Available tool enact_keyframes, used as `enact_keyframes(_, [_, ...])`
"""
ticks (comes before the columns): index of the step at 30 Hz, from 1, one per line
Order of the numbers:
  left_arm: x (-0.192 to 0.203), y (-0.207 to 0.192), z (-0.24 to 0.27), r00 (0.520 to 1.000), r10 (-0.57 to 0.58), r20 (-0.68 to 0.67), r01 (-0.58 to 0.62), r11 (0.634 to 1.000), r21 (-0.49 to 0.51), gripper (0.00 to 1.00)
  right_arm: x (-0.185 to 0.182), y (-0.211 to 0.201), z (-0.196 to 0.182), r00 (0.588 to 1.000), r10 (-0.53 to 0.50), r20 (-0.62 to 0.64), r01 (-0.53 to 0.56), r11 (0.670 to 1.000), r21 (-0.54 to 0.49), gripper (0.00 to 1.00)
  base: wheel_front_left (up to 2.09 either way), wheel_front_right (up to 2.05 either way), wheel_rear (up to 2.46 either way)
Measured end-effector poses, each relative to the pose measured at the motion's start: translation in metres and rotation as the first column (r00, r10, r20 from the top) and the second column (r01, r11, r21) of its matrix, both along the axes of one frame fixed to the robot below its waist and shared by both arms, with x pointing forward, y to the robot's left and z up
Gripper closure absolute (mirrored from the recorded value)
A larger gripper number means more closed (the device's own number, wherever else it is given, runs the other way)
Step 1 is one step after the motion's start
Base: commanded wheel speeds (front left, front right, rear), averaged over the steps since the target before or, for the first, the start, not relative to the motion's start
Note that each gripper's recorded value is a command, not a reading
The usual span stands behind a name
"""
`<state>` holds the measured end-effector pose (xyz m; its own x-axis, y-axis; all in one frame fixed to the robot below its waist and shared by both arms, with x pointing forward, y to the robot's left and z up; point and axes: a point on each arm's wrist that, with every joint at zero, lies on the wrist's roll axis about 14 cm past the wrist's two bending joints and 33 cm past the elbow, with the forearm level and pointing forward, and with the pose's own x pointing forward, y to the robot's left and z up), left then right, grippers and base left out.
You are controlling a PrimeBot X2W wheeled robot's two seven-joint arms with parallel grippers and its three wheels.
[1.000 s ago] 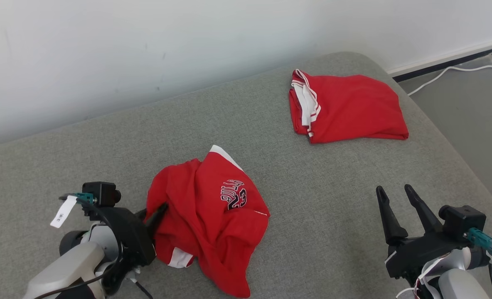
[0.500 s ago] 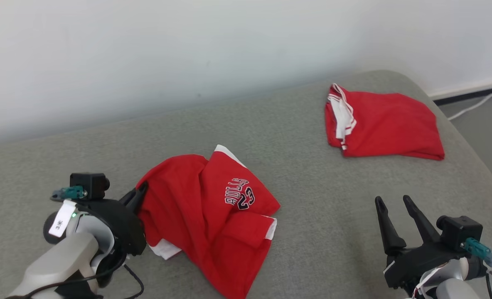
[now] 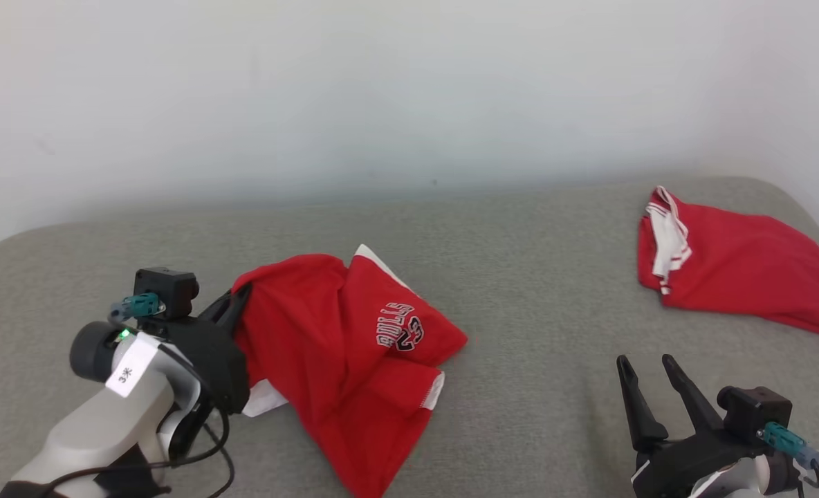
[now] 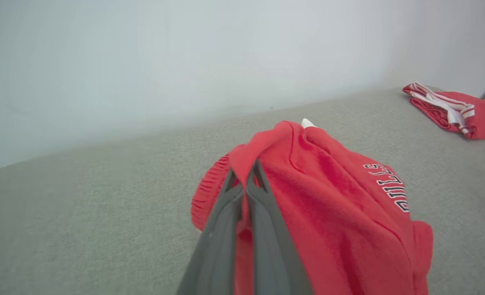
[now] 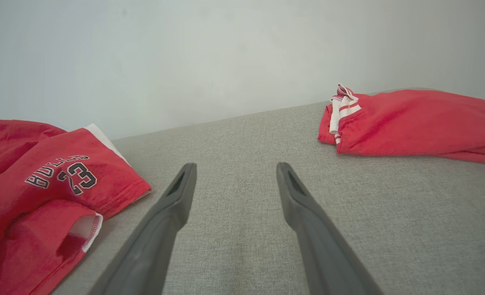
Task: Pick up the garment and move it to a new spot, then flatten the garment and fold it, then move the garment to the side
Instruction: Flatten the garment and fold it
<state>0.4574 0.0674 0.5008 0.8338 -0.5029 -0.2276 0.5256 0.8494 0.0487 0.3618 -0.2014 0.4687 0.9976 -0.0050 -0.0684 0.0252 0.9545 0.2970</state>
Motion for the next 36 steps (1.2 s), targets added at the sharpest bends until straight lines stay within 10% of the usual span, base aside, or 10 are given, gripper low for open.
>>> enact_keyframes(22, [-0.067,0.06,-0.071,0.963,0.183,-0.197,-0.187,0.982,-0.002,1.0,0.012,0.024,-0.003,0.997,0.073,-0.007,-0.073,0.997,-0.002,0.0,0.0,0.0,0.0])
enact_keyframes(24, [-0.064,0.062,-0.072,0.962,0.198,-0.188,-0.201,0.98,0.003,0.81,0.012,0.022,-0.003,0.998,0.07,-0.006,-0.07,0.998,-0.003,0.0,0.0,0.0,0.0])
enact_keyframes(25, [-0.062,0.063,-0.071,0.963,0.206,-0.174,-0.207,0.978,0.01,0.12,0.013,0.021,-0.003,0.998,0.068,-0.007,-0.068,0.998,-0.003,0.0,0.0,0.0,0.0])
enact_keyframes(26, [-0.059,0.065,-0.067,0.963,0.217,-0.158,-0.218,0.976,0.009,0.0,0.013,0.02,-0.003,0.998,0.066,-0.007,-0.066,0.998,-0.004,0.0,0.0,0.0,0.0])
enact_keyframes(36, [-0.033,0.039,-0.008,0.985,0.168,0.041,-0.166,0.985,-0.055,0.0,0.012,0.015,-0.004,0.999,0.052,-0.011,-0.052,0.999,-0.007,0.0,0.0,0.0,0.0])
